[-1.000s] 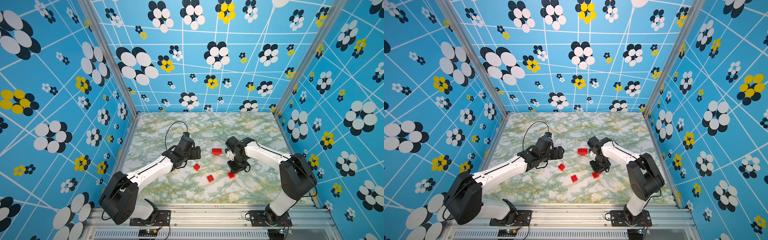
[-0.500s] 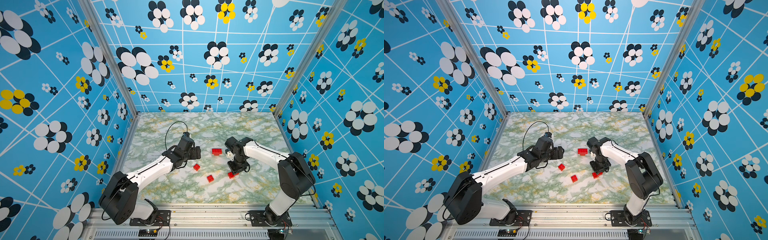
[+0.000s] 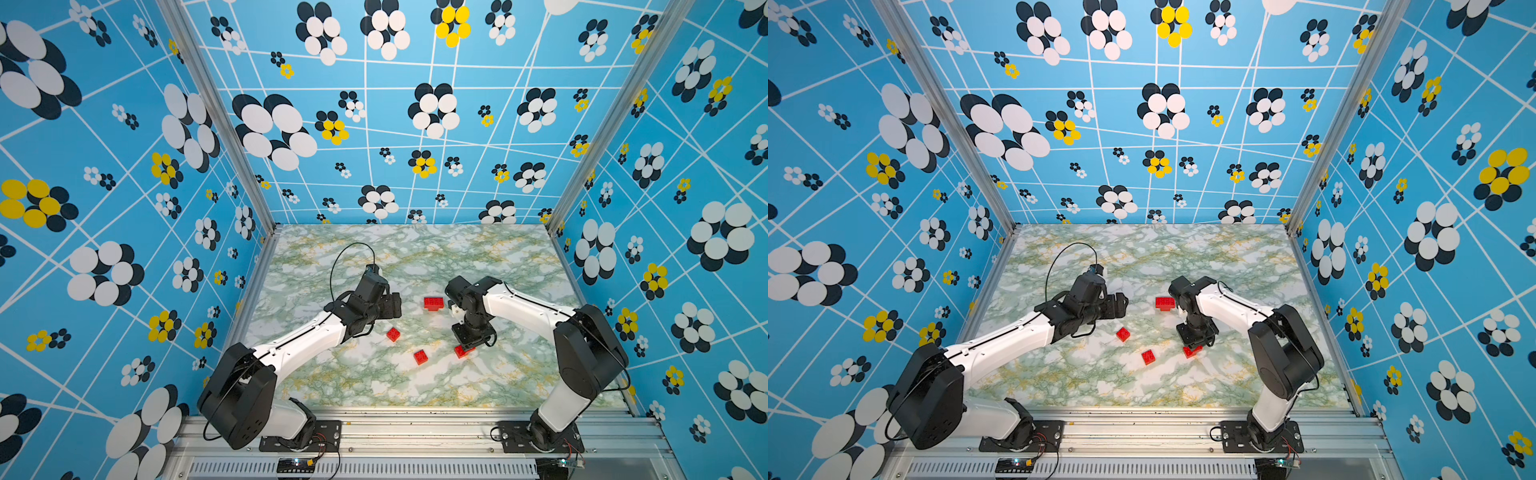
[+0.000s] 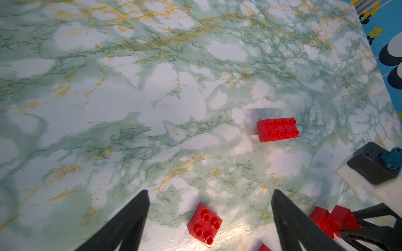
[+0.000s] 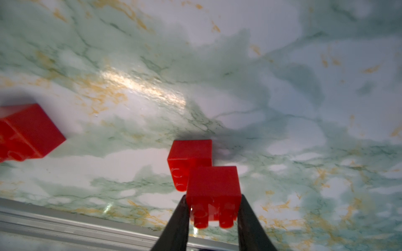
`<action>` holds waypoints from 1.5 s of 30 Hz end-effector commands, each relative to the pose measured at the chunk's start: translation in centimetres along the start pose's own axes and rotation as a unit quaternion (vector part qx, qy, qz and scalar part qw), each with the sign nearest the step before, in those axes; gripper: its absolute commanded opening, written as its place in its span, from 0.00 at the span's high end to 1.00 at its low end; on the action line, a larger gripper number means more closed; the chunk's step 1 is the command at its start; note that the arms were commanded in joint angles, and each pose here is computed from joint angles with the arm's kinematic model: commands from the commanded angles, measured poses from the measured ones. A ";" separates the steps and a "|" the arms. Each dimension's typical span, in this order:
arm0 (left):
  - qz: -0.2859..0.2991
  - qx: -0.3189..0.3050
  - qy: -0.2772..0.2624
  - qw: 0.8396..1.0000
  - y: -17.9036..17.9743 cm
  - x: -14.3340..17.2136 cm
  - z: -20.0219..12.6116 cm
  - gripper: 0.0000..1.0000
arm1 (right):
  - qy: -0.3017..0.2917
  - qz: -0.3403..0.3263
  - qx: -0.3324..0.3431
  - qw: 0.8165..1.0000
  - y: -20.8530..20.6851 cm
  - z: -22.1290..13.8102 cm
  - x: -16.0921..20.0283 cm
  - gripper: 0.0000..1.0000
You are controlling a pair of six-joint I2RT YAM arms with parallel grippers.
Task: Assemble the letter v with lego
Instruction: Assemble the lego brick with the lego brick, then pick up the lego brick from the center of the board.
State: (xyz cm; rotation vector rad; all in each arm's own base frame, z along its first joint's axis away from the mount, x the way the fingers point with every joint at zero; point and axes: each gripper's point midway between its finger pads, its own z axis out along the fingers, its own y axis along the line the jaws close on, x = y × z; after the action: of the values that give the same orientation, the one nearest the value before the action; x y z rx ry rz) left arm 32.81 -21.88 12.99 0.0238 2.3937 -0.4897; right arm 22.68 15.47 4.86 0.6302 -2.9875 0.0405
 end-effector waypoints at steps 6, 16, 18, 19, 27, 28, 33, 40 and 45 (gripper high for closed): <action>-0.004 -0.003 -0.003 1.000 0.1 0.1 -0.4 0.11 | 0.007 0.006 0.019 1.000 -0.4 0.6 0.3 0.89; -0.004 -0.004 -0.004 1.000 0.1 0.1 -0.5 0.11 | 0.015 0.017 0.051 0.998 -1.3 1.7 0.6 0.89; -0.004 -0.004 -0.004 1.000 0.1 0.1 -0.5 0.11 | 0.010 0.026 0.042 0.999 -1.1 2.1 0.6 0.89; -0.004 -0.003 -0.004 1.000 0.1 0.0 -0.5 0.11 | 0.008 0.030 0.037 0.999 -0.9 2.3 0.6 0.89; -0.004 -0.004 -0.003 1.000 0.2 0.2 -0.5 0.11 | -0.026 0.056 0.034 0.998 -0.9 0.0 -0.3 0.52; -0.004 -0.004 -0.004 1.000 0.1 0.1 -0.6 0.11 | -0.036 0.058 0.031 0.997 -0.8 -0.7 -0.5 0.46; -0.003 -0.003 -0.005 1.000 0.1 0.1 -0.6 0.11 | -0.072 0.057 0.025 0.995 -0.8 -3.7 -0.9 0.29; -0.002 0.001 -0.007 1.000 -0.1 0.0 -0.6 0.11 | -0.067 0.070 0.030 0.995 -3.1 -3.3 -3.4 0.73; 0.000 -0.003 -0.009 1.000 0.2 0.0 -0.8 0.10 | -0.042 0.073 0.027 0.996 -3.5 -1.4 -4.3 0.84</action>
State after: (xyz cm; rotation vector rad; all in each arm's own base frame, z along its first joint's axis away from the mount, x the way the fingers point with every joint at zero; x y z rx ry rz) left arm 32.77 -21.84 13.15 0.0231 2.3891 -0.4916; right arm 28.12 14.20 6.95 0.4154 -3.1631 0.0881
